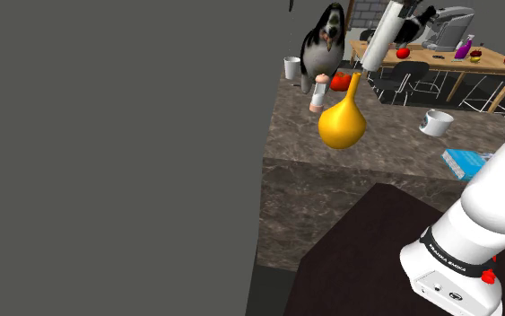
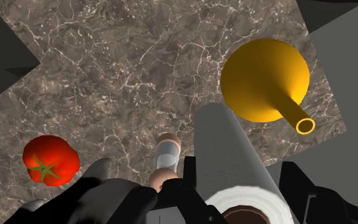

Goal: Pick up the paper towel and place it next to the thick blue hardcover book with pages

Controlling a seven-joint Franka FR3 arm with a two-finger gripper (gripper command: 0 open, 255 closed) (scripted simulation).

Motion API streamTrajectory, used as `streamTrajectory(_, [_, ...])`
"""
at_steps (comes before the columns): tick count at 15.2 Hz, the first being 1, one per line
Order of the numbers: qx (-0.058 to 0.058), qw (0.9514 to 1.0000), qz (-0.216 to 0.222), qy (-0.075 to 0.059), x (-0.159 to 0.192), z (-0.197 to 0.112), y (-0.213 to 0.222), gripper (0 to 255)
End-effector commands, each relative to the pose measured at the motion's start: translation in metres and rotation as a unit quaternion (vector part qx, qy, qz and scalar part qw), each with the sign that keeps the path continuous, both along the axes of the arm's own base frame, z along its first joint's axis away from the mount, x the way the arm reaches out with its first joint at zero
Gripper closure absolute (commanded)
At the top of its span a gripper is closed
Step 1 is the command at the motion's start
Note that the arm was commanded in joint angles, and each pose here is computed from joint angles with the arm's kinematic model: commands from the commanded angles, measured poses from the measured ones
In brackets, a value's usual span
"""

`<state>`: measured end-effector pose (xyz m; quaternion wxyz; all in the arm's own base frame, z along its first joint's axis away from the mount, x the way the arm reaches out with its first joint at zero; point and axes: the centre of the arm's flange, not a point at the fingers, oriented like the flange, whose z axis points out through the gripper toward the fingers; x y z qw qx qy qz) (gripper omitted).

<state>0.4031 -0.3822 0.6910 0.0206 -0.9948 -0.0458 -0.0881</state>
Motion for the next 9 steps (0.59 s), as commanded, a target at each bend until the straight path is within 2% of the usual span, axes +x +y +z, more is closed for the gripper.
streamTrajectory(1, [-0.001, 1.0000, 0.000, 0.001, -0.028, 0.002, 0.001, 255])
streamTrajectory(9, [-0.001, 1.0000, 0.000, 0.001, -0.133, 0.002, -0.001, 255])
